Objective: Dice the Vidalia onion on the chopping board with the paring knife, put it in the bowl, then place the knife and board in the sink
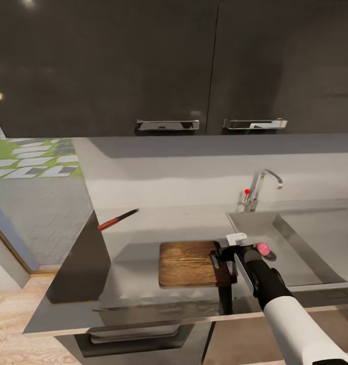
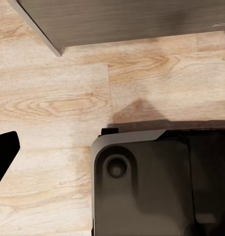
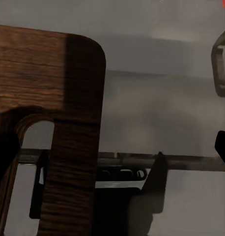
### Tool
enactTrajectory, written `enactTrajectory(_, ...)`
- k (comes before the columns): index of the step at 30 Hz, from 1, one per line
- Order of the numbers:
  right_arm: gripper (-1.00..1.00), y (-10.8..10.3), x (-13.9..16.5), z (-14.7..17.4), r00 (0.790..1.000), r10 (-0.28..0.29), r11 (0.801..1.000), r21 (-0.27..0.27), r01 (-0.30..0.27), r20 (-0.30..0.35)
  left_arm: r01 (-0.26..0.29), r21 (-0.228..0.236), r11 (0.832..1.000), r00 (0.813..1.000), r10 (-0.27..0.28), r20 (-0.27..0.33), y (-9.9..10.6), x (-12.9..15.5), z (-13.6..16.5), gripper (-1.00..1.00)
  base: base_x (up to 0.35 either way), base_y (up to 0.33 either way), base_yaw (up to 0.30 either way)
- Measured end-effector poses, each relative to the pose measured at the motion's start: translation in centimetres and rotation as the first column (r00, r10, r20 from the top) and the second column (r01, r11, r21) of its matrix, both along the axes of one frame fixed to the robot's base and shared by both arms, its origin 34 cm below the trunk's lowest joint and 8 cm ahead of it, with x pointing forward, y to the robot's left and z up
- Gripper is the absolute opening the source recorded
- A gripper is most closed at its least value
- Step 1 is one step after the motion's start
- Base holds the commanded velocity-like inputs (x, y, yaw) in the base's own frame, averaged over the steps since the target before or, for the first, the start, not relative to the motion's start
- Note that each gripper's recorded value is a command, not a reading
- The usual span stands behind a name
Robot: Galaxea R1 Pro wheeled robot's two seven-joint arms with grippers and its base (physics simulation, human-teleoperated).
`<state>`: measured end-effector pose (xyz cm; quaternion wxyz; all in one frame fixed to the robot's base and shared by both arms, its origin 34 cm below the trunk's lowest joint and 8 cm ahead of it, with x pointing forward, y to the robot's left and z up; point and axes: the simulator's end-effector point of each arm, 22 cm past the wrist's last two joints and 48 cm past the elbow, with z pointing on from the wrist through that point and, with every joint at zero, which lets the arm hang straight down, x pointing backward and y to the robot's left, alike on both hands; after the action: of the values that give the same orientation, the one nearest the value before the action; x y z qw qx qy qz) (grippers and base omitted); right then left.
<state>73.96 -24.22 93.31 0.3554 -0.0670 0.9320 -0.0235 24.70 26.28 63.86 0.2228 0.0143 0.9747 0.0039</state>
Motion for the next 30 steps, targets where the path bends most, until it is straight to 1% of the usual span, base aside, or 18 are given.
enactTrajectory(6, 1.0, 0.0, 0.1, 0.5, 1.0, 0.0, 1.0, 0.0, 0.0, 0.009, 0.0, 0.0, 1.0, 1.0, 0.0, 0.009, 0.0, 0.4, 0.1, 1.0, -0.232, 0.0, 0.0)
enactTrajectory(30, 1.0, 0.0, 0.3, 2.9, 0.999, 0.0, 1.0, 0.0, 0.0, 0.047, 0.0, 0.0, 1.0, 0.999, 0.0, 0.046, 0.0, 1.7, 0.7, 1.0, -0.331, 0.0, 0.0)
